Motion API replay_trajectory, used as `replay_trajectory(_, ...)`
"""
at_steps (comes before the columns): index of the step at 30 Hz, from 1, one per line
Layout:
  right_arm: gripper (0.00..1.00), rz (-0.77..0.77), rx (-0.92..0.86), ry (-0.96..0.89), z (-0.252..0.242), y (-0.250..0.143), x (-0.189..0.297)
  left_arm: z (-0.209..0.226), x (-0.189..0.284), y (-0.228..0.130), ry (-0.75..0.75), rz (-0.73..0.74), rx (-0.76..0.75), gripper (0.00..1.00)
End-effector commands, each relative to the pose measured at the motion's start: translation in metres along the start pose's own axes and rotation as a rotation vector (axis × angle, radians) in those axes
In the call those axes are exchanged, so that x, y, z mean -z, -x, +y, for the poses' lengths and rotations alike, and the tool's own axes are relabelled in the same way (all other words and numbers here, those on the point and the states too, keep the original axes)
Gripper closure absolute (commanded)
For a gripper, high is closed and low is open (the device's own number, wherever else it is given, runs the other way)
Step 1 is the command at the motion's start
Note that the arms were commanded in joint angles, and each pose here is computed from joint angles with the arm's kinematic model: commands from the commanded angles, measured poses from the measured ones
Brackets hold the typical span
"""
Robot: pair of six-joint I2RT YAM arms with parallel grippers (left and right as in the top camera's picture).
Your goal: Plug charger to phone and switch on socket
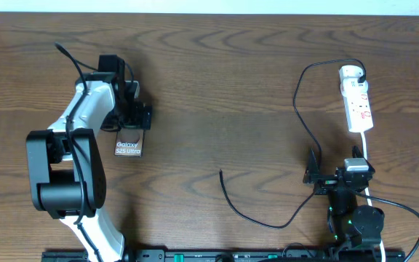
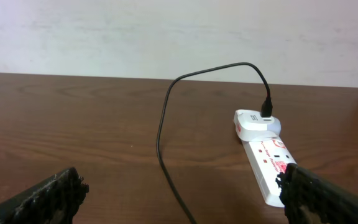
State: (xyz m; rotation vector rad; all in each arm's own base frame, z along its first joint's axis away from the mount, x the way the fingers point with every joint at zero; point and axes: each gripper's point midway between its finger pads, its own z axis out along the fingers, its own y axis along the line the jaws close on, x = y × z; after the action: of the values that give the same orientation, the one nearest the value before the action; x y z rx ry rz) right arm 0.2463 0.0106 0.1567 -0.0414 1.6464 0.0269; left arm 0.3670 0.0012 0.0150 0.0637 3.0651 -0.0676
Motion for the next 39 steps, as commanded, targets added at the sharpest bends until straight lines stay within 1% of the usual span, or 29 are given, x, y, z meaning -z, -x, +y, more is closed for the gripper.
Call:
replay_trajectory(1,0.01,0.000,-0.010,-0.004,0.000,0.000,0.000,0.002,-0.012,-0.010,0.004,0.032,-0.011,0.02)
replay_trajectory(16,0.01,0.000,-0.010,-0.004,0.000,0.000,0.000,0.002,-0.013,-0.003,0.006,0.000,-0.031,0.02)
replay_trajectory(32,0.01,0.000,-0.010,-0.004,0.000,0.000,0.000,0.002,-0.016,-0.006,0.005,0.010,-0.034,0.02)
replay_trajectory(39,0.01,0.000,-0.010,-0.004,0.000,0.000,0.000,0.002,-0.022,-0.013,0.004,0.021,-0.034,0.02)
